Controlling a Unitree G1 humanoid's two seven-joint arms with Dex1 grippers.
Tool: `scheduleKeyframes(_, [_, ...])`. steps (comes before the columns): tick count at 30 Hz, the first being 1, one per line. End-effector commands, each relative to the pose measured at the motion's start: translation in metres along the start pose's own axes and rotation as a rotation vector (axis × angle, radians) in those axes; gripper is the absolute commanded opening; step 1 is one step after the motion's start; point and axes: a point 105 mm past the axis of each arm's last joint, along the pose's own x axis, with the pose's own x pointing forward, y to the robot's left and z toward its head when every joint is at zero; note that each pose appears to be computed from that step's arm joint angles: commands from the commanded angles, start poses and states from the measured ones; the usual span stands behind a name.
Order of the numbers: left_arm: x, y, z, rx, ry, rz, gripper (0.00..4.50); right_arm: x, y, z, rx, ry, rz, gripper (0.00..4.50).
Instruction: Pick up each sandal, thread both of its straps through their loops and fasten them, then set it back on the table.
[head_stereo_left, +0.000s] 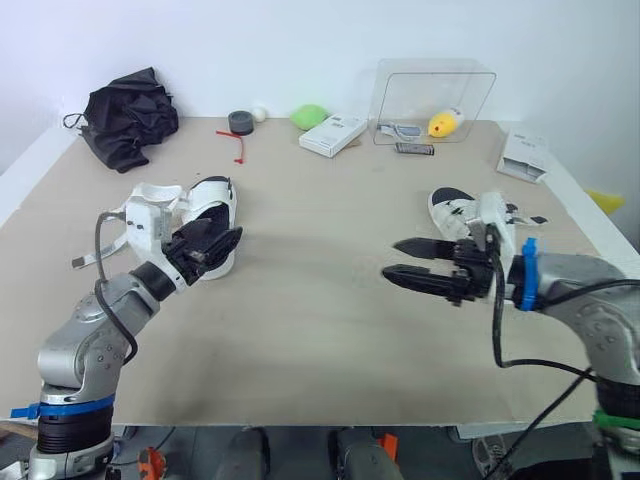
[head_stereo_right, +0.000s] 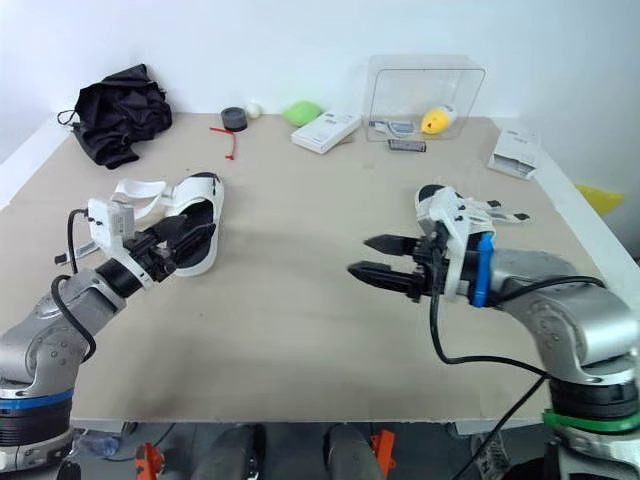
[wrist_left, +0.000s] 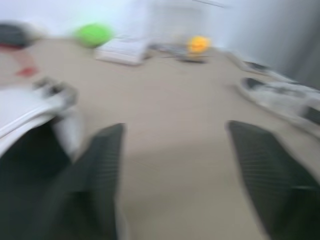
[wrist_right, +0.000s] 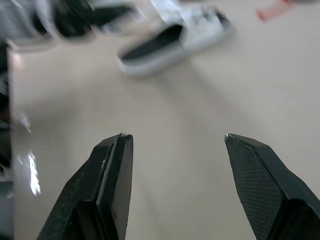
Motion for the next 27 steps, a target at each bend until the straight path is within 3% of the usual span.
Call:
scheduleKeyframes(1, [0.004,0.008,0.002,0.044,0.012,0.103,4.42,0.005,0.001,0.01,-0.062,-0.041,-0.016,3.21])
scheduleKeyframes(7, [0.033,0.018,0.008,0.046,0.036,0.236,4.42,0.015,-0.004,0.003,-0.057,-0.043,-0.033,3.21])
scheduleKeyframes(18, [0.068,0.029,-0.021,-0.026,0.21,0.326,4.42,0.015,-0.003,0.005,-0.065,-0.065,-0.053,3.21])
scheduleKeyframes(27, [0.101,0.04,-0.023,0.007,0.229,0.353,4.42,0.024,-0.001,0.016,-0.179,-0.115,-0.118,3.21])
